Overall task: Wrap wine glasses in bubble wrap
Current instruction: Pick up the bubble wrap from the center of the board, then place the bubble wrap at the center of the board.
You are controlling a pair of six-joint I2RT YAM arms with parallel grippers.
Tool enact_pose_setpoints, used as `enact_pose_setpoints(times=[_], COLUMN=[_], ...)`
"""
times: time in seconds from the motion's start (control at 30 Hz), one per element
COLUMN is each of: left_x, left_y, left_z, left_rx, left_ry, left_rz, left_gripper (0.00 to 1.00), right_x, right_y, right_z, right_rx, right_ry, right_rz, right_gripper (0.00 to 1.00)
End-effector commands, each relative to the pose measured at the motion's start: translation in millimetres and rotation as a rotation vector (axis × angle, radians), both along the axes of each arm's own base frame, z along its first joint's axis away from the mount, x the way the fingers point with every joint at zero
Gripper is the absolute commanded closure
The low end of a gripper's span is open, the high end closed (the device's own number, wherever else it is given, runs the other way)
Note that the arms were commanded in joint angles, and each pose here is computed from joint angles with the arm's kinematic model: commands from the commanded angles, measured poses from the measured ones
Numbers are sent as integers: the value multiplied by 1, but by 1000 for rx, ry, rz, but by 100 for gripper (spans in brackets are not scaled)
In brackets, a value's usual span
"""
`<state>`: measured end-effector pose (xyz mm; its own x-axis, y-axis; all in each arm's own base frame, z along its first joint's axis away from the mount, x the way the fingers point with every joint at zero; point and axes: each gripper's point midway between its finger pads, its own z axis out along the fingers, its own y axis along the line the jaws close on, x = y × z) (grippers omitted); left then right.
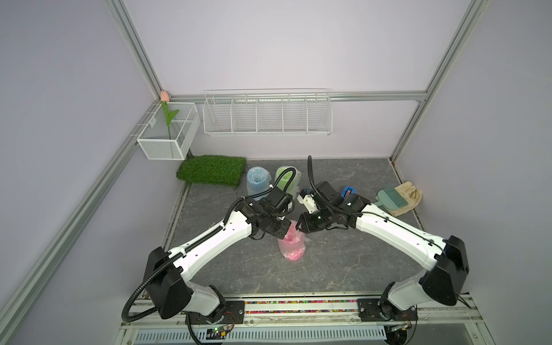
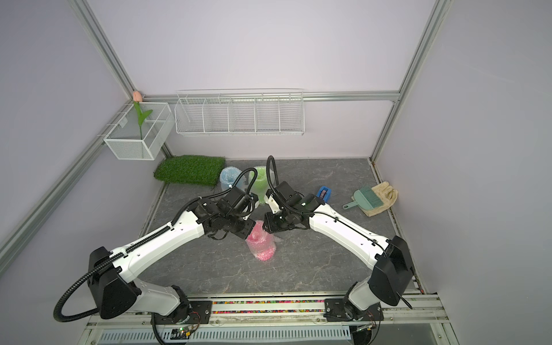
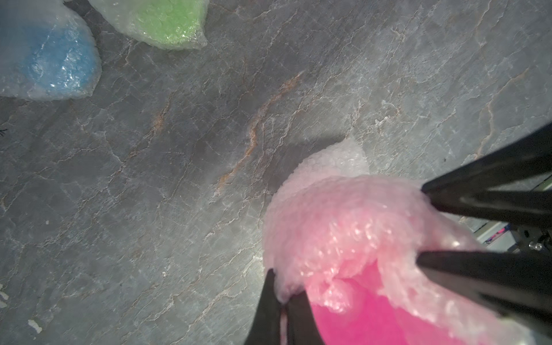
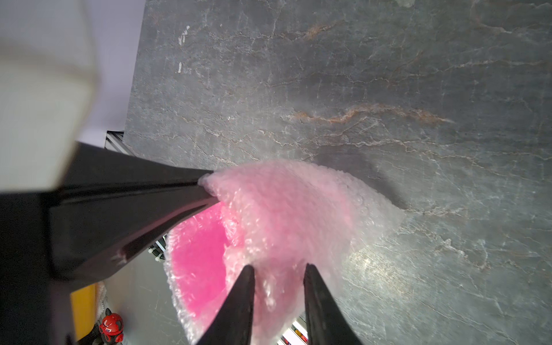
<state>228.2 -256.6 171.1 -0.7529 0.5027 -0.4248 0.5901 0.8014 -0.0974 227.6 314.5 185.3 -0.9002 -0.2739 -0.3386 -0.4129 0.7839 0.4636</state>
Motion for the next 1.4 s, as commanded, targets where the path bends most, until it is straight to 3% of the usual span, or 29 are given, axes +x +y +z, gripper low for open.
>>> enact_pose_setpoints(times=[0.0,0.37,0.5,0.6,0.77,0.87,1.0,1.37], left_x=[8,9,9,13,19,22,24,29], left_y=[-16,-25,-26,-23,-11,-4,6,38], left_z=[13,25,31,37,52,55,56,33], left_rx=[-56,-126,-154,-157,-163,-161,-147,-14], left_ry=[-27,-35,-48,-76,-154,-194,-224,-236], left_rz=[12,30,39,58,103,130,162,268], left_gripper=[100,100,100,89,56,44,39,39], right_x=[-5,6,11,16,33,51,80,186], right_y=[-5,-21,-26,-32,-58,-75,-101,-151], right_z=[-13,-27,-24,-15,0,10,21,23], right_rx=[-87,-246,-275,-291,-326,-335,-345,-371], right_ry=[22,-30,-57,-90,-127,-154,-177,-181], right_rz=[-8,-44,-60,-68,-107,-145,-203,-317], right_gripper=[68,79,90,93,93,93,93,93])
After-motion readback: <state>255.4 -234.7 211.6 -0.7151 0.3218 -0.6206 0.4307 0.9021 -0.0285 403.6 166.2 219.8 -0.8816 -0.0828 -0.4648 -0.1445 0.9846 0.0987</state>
